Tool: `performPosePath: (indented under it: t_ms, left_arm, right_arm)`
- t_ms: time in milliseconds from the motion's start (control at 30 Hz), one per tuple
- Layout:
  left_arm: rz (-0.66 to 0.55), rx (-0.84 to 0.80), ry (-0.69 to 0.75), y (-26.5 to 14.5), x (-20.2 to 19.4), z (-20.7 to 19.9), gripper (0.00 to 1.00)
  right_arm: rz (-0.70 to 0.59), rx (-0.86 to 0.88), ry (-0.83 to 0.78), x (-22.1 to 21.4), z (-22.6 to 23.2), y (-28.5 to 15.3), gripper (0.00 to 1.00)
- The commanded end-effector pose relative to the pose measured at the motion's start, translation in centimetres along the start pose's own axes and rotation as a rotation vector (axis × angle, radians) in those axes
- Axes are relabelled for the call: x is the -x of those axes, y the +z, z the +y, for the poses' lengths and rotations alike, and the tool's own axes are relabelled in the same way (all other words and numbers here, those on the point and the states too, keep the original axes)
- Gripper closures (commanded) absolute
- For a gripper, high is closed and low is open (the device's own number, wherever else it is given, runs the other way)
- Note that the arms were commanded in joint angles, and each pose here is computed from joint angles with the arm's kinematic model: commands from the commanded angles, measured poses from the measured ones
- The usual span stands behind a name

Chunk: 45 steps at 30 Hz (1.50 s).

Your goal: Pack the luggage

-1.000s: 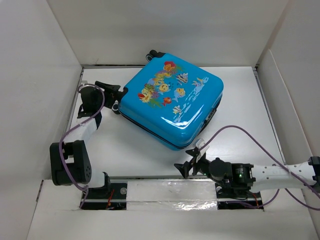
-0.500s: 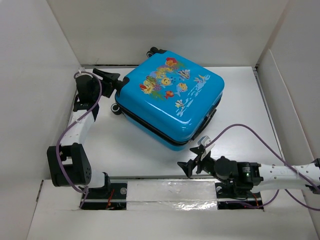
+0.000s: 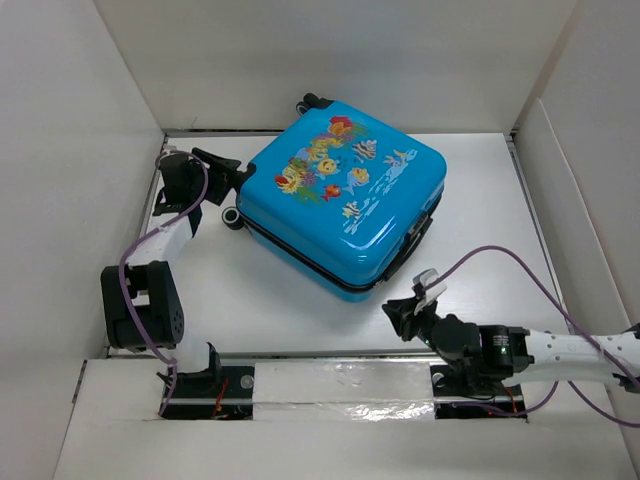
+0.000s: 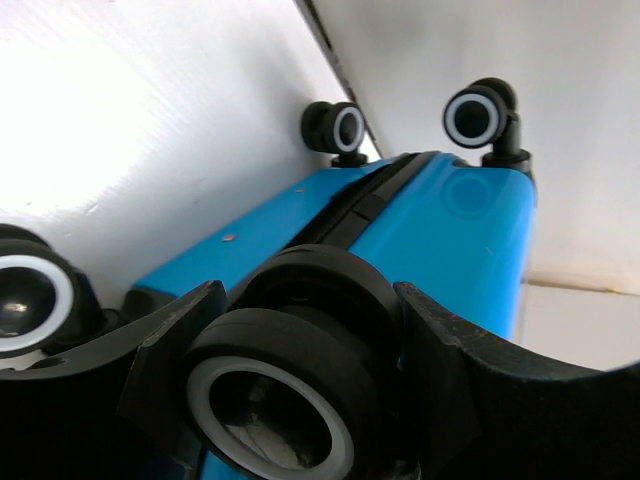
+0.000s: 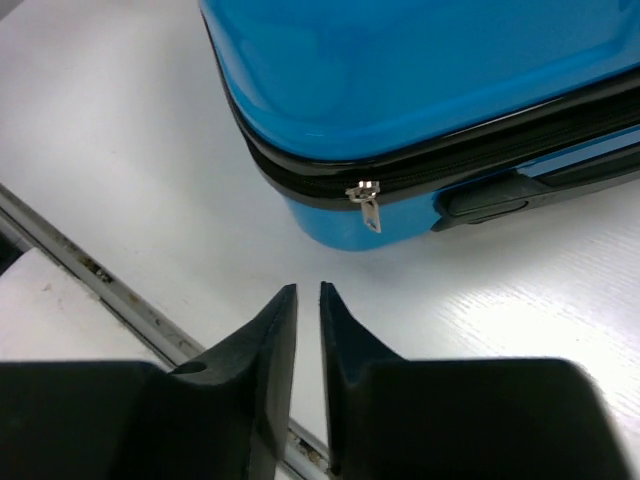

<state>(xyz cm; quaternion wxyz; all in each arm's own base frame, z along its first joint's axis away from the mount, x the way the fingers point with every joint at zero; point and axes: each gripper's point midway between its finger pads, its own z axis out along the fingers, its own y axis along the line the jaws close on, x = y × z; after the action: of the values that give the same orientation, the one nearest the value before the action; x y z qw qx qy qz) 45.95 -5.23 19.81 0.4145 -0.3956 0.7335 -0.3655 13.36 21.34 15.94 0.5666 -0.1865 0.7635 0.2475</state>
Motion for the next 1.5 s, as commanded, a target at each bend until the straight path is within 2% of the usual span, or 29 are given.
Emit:
performPosePath:
  t_ms: [0,67,100,200,367,500,567,733,867,967,1000,1033,1100,1133,1167,1200,1233,1267,1300,1333,1400,1433,1467]
  left_arm:
    - [-0.039,-0.127,0.148,-0.6,1.1,-3.6,0.90]
    - [-0.042,-0.110,0.153,-0.5,1.0,-2.9,0.88]
    - [-0.044,-0.102,0.154,-0.4,1.0,-2.7,0.87]
    - [-0.037,-0.084,0.163,-0.1,0.9,-2.2,0.75]
    - [-0.029,-0.070,0.175,0.1,0.8,-1.8,0.61]
    - [-0.047,-0.056,0.203,-0.3,1.2,-1.8,0.48]
    - [-0.061,-0.048,0.213,-0.5,1.5,-2.0,0.35]
    - [-0.088,-0.055,0.239,-1.3,2.2,-3.0,0.16]
    - [-0.126,-0.034,0.274,-1.9,3.4,-4.0,0.12]
    - [-0.229,-0.039,0.282,-4.2,5.5,-5.6,0.10]
    - [-0.270,-0.050,0.278,-4.9,6.3,-6.0,0.11]
    - [-0.284,-0.064,0.273,-5.7,6.4,-6.4,0.16]
    - [-0.347,-0.222,0.265,-9.5,6.4,-10.7,0.26]
    - [-0.360,-0.259,0.261,-10.5,5.4,-10.8,0.47]
    - [-0.362,-0.331,0.273,-11.9,3.7,-12.7,0.60]
    - [-0.402,-0.416,0.281,-15.1,3.1,-14.9,0.69]
    - [-0.408,-0.437,0.284,-15.9,2.2,-15.3,0.83]
    - [-0.383,-0.460,0.285,-16.4,1.0,-15.7,0.89]
    - [-0.331,-0.511,0.285,-17.6,-1.3,-16.4,0.94]
    - [-0.247,-0.519,0.266,-17.1,-3.7,-15.0,1.00]
    - [-0.166,-0.583,0.258,-18.2,-6.6,-13.9,1.00]
    - [-0.102,-0.568,0.260,-17.5,-8.9,-11.7,1.00]
    - [-0.085,-0.562,0.299,-17.6,-9.8,-10.8,1.00]
  right_arm:
    - [-0.047,-0.068,0.012,1.3,-1.4,0.3,0.72]
    - [-0.046,-0.089,-0.011,1.3,-2.0,0.6,0.53]
    - [-0.046,-0.072,-0.010,1.4,-1.8,0.8,0.51]
    - [-0.034,-0.076,-0.061,1.8,-3.0,2.5,0.44]
    - [-0.018,-0.076,-0.080,1.7,-4.2,4.3,0.44]
    - [-0.042,0.102,-0.098,1.9,-1.4,5.2,0.44]
    - [-0.039,0.120,-0.109,1.7,-1.1,5.3,0.44]
    - [-0.035,0.130,-0.083,0.5,-0.8,5.7,0.44]
    - [-0.044,0.128,-0.081,1.1,-0.6,5.9,0.44]
    - [-0.025,0.103,-0.084,0.6,-1.0,6.1,0.44]
    - [-0.024,0.079,-0.076,0.5,-1.4,6.2,0.45]
    - [-0.025,0.056,-0.071,0.4,-1.8,6.4,0.46]
    - [-0.014,0.051,-0.070,0.0,-1.9,6.6,0.54]
    - [-0.012,0.057,-0.063,-0.1,-1.7,6.6,0.57]
    - [-0.011,0.054,-0.062,-0.2,-1.8,6.7,0.61]
    - [-0.014,0.049,-0.060,-0.3,-1.8,6.9,0.63]
    - [-0.015,0.033,-0.055,-0.4,-2.1,6.9,0.65]
    - [-0.014,0.028,-0.051,-0.4,-2.1,7.0,0.72]
    - [-0.020,0.028,-0.044,-0.3,-2.1,7.0,0.75]
    - [-0.024,0.024,-0.038,-0.3,-2.1,7.1,0.76]
    - [-0.041,0.032,-0.030,0.1,-1.9,7.2,0.79]
    - [-0.039,0.028,-0.029,-0.1,-2.0,7.3,0.81]
    - [-0.036,0.029,-0.029,-0.2,-1.9,7.4,0.84]
